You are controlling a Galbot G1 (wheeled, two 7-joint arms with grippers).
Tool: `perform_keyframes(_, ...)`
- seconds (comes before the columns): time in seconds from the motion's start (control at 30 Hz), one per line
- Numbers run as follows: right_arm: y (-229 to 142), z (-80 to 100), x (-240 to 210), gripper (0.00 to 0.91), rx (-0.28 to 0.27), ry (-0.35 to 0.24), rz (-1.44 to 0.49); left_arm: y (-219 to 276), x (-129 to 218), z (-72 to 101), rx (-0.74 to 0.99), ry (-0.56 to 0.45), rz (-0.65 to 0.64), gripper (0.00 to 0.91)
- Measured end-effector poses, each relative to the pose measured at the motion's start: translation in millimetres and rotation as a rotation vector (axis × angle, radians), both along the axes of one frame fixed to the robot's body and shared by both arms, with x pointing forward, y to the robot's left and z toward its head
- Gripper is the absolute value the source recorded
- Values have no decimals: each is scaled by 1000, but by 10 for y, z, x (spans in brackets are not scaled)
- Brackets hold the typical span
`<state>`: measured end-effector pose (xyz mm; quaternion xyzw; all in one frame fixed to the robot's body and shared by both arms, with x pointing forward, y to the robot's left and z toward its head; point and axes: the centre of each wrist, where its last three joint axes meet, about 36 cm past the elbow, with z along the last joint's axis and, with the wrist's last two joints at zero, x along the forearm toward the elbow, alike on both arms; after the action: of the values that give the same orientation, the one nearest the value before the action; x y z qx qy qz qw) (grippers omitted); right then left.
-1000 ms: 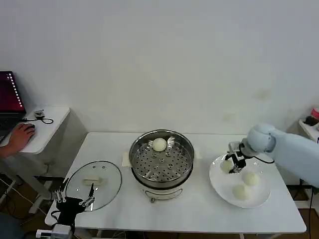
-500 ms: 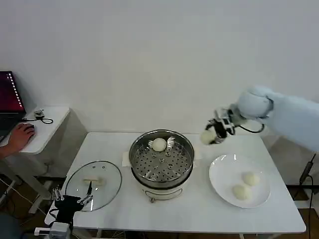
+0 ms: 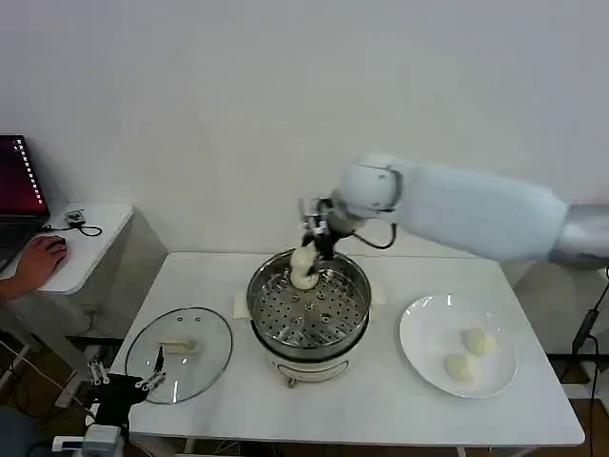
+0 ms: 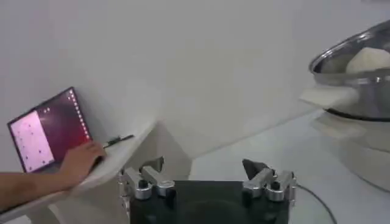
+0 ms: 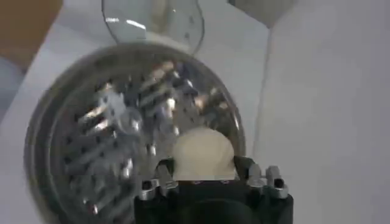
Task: Take steamed baozi put them in steamer then cover it.
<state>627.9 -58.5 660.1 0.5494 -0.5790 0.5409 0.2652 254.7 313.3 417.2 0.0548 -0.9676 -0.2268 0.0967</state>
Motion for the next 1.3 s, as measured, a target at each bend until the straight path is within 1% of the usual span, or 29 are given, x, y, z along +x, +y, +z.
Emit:
perform_keyframes(0.17,320,-249,-17,675,-3,39,-14,16,9,12,0,-6,6,907)
perform_keyframes(0.33,478,-473,-22,675,-13,70,-29,16,13,4,-2,-6,9,907)
perform_keyframes(0.47,538,-592,-10,675,-24,84,-45,30,8,5,1,-6,11,907)
perform_keyframes(0.63,612,-697,-29,675,-33,97,-52,31,4,2,1,-6,11,907)
perform_keyframes(0.67,619,-710,-29,756,-34,98,-53,31,4,-1,1,-6,11,907)
perform_keyframes(0.7,622,-723,-28,907,-37,99,-55,31,3,-3,0,-5,12,907)
perform_keyframes(0.83,630,-782,-23,907,-49,99,-61,30,-2,-7,0,-3,12,907)
perform_keyframes(0.97,624,-787,-10,907,-54,90,-59,28,-5,1,0,-5,12,907)
perform_keyframes(1.07,617,-747,-6,907,-46,85,-54,23,-9,8,0,-7,11,907)
perform_keyframes(1.17,598,-651,-7,907,-37,76,-43,14,-13,18,-1,-9,9,907)
perform_keyframes(1.3,511,-461,-13,907,-37,52,-22,7,-12,40,0,-14,6,907)
